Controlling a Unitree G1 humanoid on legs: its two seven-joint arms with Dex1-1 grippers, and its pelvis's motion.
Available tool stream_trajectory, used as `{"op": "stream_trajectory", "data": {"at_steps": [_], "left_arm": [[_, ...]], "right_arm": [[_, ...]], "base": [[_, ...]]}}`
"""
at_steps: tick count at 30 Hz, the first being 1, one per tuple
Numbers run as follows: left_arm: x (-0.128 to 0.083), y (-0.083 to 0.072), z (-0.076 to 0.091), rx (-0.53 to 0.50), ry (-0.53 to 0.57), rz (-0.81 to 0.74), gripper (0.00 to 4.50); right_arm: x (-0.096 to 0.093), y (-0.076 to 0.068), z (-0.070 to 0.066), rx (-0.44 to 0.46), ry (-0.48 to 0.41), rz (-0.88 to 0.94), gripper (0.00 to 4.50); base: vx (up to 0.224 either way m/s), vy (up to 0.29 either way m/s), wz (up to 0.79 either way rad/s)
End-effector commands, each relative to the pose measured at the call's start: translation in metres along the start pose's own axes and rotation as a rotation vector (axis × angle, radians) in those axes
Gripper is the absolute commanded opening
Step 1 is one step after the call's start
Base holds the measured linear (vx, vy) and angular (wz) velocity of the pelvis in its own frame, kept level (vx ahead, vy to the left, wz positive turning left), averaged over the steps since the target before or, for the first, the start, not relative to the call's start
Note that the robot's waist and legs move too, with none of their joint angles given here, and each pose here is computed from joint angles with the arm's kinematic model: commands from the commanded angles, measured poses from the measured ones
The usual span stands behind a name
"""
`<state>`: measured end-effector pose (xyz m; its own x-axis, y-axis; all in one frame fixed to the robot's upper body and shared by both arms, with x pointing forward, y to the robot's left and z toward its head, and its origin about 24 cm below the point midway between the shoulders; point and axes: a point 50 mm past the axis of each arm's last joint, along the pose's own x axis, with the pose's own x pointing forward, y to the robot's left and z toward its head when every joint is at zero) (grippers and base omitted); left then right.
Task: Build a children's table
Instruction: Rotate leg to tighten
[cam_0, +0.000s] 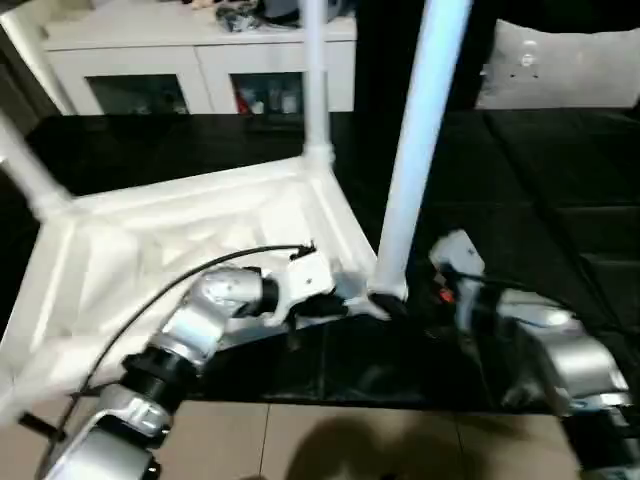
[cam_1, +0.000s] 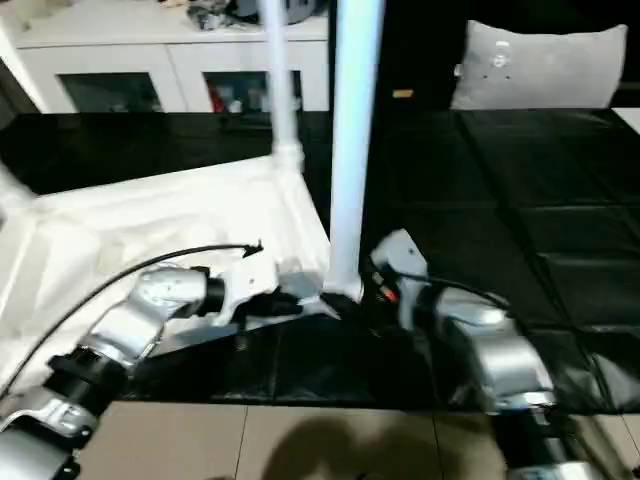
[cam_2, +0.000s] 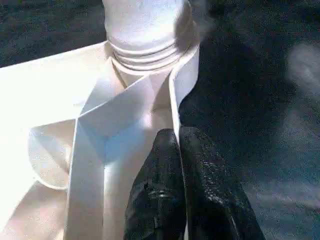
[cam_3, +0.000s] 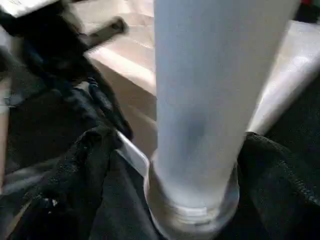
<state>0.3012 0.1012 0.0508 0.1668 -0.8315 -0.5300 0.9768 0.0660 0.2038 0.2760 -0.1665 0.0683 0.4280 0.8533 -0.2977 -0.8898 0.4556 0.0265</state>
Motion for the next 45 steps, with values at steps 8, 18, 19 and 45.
{"op": "stream_trajectory", "data": {"at_steps": [8,18,19,45], "left_arm": [[-0.01,-0.016,-0.011,0.121,0.044,-0.264,0.0],[-0.017,-0.021,-0.016,0.137,0.051,-0.347,0.0],[-0.017,-0.021,-0.016,0.137,0.049,-0.352,0.0],[0.038,0.008,0.025,-0.177,-0.061,0.126,0.0]], "right_arm": [[-0.007,0.01,0.008,-0.054,0.033,0.314,3.42],[-0.004,0.014,0.005,-0.037,0.041,0.373,2.71],[-0.004,0.014,0.005,-0.037,0.04,0.377,2.6],[0.081,-0.001,0.003,0.262,0.015,-0.353,1.9]], "base": [[0.0,0.0,0.0],[0.0,0.0,0.0],[0.0,0.0,0.0],[0.0,0.0,0.0]]}}
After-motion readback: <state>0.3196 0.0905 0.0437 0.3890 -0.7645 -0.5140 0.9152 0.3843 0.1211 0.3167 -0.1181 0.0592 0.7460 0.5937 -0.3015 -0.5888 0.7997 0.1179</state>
